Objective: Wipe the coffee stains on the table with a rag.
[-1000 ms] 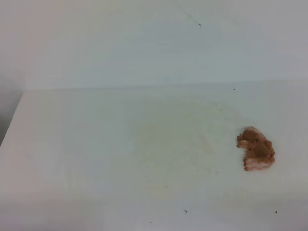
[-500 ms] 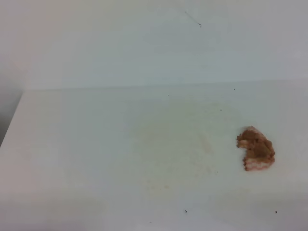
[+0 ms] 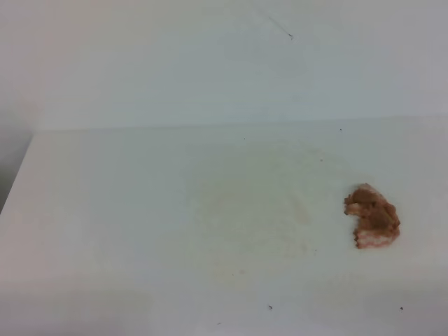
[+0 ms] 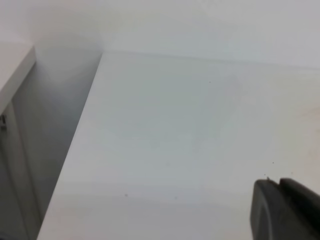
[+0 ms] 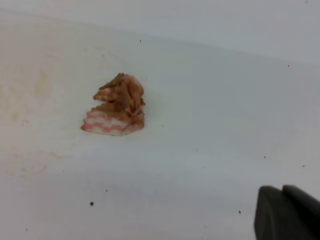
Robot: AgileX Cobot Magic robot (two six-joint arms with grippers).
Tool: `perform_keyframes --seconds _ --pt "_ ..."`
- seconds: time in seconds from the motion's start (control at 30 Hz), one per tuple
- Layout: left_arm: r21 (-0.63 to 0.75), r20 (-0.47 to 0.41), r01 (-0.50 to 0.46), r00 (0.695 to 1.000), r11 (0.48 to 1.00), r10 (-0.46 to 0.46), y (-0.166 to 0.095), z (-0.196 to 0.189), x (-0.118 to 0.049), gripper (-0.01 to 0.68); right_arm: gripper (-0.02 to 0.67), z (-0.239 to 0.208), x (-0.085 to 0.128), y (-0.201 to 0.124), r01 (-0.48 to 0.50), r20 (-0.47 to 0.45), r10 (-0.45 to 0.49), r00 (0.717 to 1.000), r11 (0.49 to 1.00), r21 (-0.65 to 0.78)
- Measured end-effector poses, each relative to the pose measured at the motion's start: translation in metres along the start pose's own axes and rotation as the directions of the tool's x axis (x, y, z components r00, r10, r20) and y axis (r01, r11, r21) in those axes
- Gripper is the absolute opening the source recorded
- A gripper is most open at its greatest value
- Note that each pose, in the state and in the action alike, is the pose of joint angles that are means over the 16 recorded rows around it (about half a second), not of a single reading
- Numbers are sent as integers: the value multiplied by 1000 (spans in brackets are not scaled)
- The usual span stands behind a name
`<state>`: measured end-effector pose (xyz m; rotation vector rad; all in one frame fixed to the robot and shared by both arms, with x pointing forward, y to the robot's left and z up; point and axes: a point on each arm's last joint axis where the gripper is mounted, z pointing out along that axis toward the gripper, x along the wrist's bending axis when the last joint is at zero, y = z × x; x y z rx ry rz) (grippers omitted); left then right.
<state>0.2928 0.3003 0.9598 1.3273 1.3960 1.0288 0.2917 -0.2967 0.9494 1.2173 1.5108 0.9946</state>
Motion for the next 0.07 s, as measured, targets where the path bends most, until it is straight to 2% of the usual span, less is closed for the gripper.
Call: perform_keyframes --seconds 0.07 --pt "0 0 0 1000 1000 0 0 0 0 0 -3 0 0 0 0 0 0 1000 1000 0"
